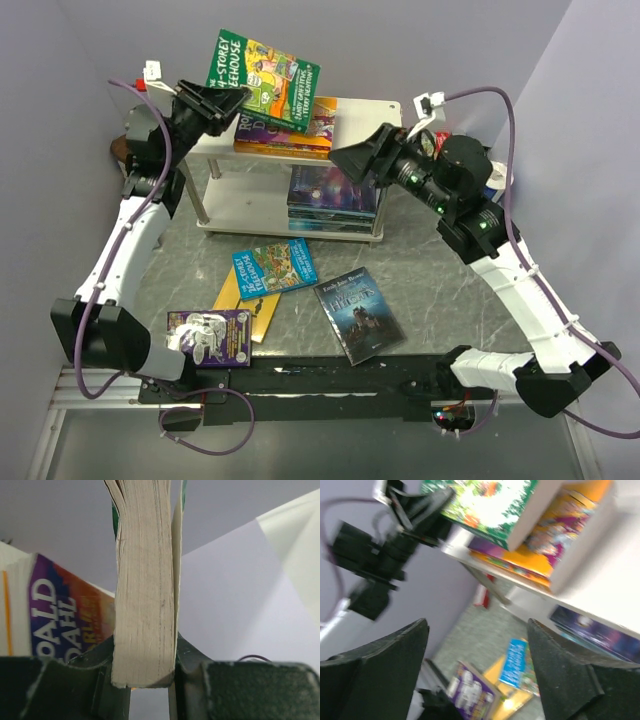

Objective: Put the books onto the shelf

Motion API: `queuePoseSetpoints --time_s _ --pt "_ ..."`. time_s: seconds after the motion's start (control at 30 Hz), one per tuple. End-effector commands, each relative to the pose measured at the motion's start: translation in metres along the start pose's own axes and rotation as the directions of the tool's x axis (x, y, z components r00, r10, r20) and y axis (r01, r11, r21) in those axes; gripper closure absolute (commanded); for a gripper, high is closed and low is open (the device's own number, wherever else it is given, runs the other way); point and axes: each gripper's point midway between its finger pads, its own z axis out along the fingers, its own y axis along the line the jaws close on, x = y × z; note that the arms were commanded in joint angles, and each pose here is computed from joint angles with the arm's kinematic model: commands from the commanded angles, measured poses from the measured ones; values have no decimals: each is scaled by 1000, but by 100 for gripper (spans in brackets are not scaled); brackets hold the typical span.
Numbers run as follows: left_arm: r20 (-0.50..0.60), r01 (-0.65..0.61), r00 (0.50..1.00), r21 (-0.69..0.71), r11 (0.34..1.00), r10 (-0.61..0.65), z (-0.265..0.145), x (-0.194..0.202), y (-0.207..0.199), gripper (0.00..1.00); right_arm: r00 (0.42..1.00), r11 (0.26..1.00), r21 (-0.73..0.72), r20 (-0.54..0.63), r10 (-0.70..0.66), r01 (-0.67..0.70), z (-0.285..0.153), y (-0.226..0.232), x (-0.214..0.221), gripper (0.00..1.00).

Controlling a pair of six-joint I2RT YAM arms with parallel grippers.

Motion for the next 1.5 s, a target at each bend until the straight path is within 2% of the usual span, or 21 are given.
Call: queuePoseSetpoints --time_s 0.0,0.03,0.1,0.27,0.8,1.07,1.17,1.2,1.27,1.3,1.4,1.47 --pt "55 -42 998 322 946 26 -38 -19 -123 99 985 963 -237 81 151 -128 -7 42 -37 6" --pt "54 -38 998 346 938 21 -41 -19 -129 99 981 949 -284 98 170 -136 -8 49 -44 0" --pt "28 10 999 366 930 -22 -44 -17 -134 99 971 924 -326 59 232 -201 -4 50 -45 0" --pt "-13 75 997 413 907 -77 -51 -13 -144 99 963 902 -361 40 266 -235 4 53 -53 1" --pt "-30 84 996 384 919 -79 -49 -4 -135 99 958 873 -408 -9 288 -266 31 66 -70 1" --pt "-58 89 996 380 921 -73 -44 9 -135 99 956 878 -379 -89 279 -291 63 63 -71 2" --pt "-66 91 995 375 923 -71 -43 11 -133 99 959 886 -366 -98 267 -284 70 60 -71 16" --pt "-67 88 995 375 923 -67 -44 11 -134 99 960 887 -367 -97 265 -281 71 58 -72 34" --pt "-64 82 996 363 928 -63 -43 12 -130 99 956 884 -364 -105 275 -295 73 55 -72 53" --pt "-59 78 996 360 930 -61 -44 11 -130 99 955 887 -355 -100 278 -295 73 50 -73 65" --pt "-60 61 997 349 935 -42 -43 13 -127 99 953 895 -328 -107 282 -302 73 42 -71 71" --pt "-68 52 997 342 938 -31 -42 15 -124 97 954 899 -321 -116 275 -298 70 38 -73 81"
